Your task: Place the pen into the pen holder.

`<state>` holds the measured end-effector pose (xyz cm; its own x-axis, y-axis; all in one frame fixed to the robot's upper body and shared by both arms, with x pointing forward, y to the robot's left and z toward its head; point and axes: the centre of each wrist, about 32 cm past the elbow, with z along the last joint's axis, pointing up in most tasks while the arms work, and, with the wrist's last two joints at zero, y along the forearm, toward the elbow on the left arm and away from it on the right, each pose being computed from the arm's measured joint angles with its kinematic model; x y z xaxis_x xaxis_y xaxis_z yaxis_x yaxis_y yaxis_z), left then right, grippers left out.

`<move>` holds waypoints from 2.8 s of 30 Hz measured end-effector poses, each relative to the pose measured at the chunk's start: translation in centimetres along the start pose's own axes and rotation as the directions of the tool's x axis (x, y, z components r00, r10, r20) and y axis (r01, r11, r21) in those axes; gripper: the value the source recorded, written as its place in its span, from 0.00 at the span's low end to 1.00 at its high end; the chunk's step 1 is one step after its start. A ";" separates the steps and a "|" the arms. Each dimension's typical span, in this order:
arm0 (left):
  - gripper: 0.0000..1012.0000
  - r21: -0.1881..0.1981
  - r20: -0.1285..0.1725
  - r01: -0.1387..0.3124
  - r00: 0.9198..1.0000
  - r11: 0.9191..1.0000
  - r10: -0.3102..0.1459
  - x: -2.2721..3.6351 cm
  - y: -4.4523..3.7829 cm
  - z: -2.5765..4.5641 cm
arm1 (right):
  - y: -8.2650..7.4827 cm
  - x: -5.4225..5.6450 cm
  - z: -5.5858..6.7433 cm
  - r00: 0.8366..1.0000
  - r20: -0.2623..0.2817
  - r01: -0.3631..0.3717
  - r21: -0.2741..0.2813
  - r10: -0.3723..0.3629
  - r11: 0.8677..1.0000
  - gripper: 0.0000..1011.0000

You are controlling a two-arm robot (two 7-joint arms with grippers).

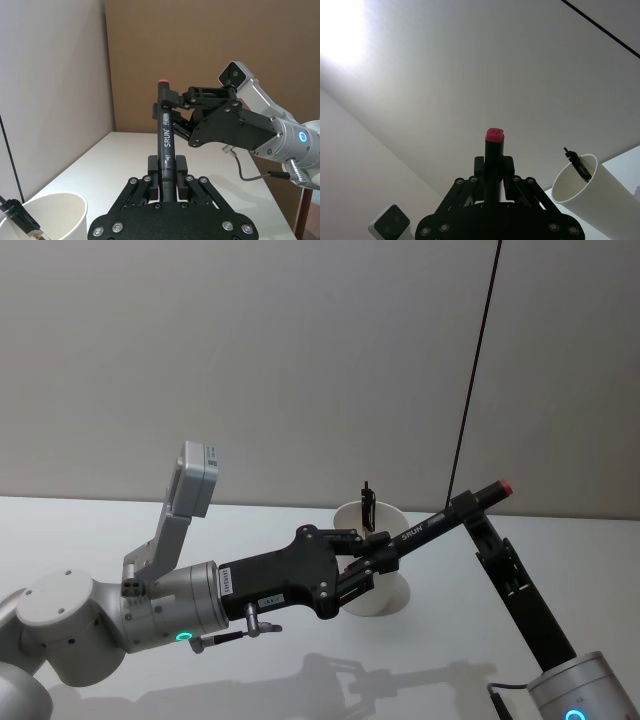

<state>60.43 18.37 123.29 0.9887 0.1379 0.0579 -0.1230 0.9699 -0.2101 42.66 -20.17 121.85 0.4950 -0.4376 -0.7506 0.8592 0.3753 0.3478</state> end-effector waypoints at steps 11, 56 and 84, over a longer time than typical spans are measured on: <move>0.20 0.000 0.000 0.000 1.000 1.000 0.000 0.00 0.00 0.00 | 0.0 0.0 0.0 1.000 0.000 0.000 0.000 0.000 1.000 0.20; 0.94 0.000 0.000 0.000 1.000 1.000 0.000 0.00 0.00 0.01 | 0.0 0.0 -0.1 1.000 -0.001 0.000 -0.001 0.000 1.000 0.20; 0.99 0.000 0.000 0.000 1.000 1.000 0.000 0.00 0.00 0.01 | -0.4 1.0 1.2 0.998 0.053 0.020 0.066 -0.023 0.998 0.20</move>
<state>60.43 18.37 123.29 0.9887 0.1380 0.0580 -0.1230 0.9699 -0.2101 42.99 -21.73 121.66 0.4811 -0.4886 -0.7279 0.8754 0.3121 0.3691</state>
